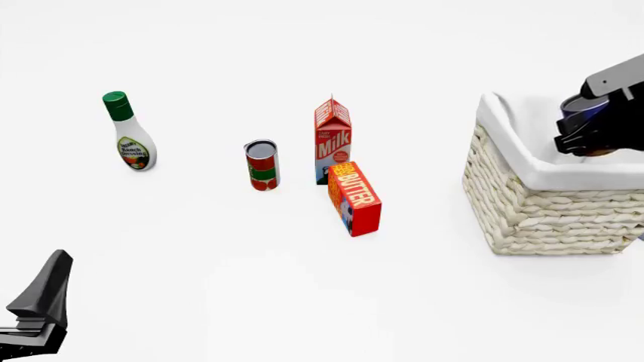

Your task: Pick the alphabet soup and place it in the basket.

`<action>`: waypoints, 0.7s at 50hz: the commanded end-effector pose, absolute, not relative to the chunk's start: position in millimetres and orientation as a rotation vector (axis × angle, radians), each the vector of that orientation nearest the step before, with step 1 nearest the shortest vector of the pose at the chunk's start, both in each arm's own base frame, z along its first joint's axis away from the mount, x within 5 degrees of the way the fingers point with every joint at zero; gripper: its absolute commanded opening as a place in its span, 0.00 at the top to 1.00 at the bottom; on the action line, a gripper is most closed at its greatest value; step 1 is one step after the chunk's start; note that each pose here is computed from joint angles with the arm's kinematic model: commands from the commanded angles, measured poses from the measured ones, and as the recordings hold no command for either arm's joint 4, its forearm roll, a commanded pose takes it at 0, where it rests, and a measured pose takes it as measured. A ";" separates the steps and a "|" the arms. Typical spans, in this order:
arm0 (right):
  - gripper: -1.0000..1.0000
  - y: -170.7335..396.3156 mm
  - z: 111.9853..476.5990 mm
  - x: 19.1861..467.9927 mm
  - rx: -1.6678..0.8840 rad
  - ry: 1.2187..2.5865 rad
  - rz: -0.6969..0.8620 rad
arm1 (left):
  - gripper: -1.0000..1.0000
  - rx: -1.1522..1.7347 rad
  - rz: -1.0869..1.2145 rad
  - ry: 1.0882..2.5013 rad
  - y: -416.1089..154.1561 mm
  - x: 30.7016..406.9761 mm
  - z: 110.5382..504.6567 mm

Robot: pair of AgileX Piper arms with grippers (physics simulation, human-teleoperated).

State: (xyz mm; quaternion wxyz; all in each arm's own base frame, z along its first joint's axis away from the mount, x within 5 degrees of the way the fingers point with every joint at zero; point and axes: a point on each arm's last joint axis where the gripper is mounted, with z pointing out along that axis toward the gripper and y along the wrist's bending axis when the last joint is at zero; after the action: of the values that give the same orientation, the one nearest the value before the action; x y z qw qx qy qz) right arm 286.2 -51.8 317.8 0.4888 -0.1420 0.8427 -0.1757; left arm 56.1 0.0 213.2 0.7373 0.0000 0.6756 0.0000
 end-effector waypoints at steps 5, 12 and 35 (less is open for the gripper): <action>1.00 -54.0 317.3 289.1 -0.323 2.043 -0.425 | 0.00 0.000 0.000 1.484 0.0 56.1 213.2; 1.00 -55.6 315.3 289.5 -0.321 2.043 -0.430 | 0.00 0.000 0.000 1.484 0.0 56.1 213.2; 0.00 -58.7 321.4 288.5 -0.307 2.032 -0.440 | 0.00 0.000 0.000 1.484 0.0 56.1 213.2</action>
State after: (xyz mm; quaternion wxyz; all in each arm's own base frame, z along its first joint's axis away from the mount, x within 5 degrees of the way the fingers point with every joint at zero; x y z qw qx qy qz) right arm 289.5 -58.0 318.4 0.4939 -0.1291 0.8407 -0.1803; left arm 56.1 0.0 213.2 0.7373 0.0000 0.6756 0.0000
